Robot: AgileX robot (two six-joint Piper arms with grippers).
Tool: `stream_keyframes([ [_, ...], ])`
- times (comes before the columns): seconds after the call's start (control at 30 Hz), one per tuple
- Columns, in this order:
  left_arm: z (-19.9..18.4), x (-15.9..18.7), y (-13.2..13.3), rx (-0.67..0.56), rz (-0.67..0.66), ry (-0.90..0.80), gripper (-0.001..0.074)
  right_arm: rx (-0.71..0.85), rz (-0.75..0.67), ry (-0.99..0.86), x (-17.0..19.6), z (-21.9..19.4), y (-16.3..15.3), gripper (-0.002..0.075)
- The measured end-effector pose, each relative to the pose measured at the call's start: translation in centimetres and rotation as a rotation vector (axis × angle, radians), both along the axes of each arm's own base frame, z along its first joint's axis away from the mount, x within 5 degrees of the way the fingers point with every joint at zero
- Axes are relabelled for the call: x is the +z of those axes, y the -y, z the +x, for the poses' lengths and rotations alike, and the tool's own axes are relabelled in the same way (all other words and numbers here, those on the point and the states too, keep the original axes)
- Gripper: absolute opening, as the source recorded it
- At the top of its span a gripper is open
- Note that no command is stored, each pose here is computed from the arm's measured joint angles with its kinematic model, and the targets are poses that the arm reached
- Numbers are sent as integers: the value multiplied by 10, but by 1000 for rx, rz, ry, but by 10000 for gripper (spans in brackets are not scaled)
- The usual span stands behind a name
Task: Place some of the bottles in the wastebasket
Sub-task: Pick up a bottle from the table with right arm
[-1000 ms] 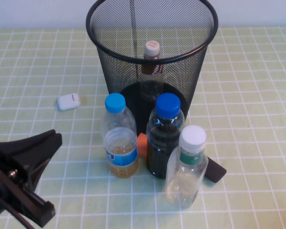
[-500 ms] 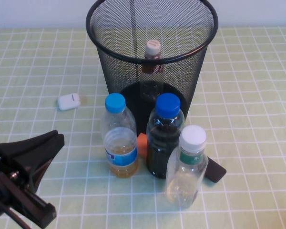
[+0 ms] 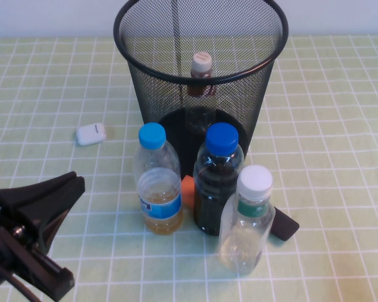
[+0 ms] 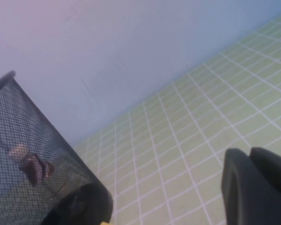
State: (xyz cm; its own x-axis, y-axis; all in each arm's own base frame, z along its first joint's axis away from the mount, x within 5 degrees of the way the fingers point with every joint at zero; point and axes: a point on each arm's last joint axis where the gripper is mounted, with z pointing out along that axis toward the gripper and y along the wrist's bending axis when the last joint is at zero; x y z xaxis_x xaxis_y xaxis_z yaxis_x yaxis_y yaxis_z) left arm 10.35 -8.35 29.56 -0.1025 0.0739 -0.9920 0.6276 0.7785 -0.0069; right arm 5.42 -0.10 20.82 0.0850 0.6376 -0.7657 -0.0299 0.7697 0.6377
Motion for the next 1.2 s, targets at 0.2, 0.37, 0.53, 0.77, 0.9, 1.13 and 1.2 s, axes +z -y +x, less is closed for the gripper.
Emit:
stream_keyframes([
  [0.2,0,0,0,0,-1,0,-3,148,-125,-190,28,6,-13,0],
  [0.37,0,0,0,0,-1,0,-3,256,-314,-464,60,31,-16,0],
  [0.53,0,0,0,0,-1,0,-3,402,-449,-622,82,64,-21,0],
  [0.77,0,0,0,0,-1,0,-3,686,-443,-609,94,108,-48,0],
  [0.9,0,0,0,1,-7,-5,-3,823,-492,-568,97,121,-81,0],
  [1.13,0,0,0,2,-13,-10,-3,920,-762,-183,108,96,-140,0],
  [1.2,0,0,0,2,-13,-10,-3,894,-813,-29,111,83,-147,0],
])
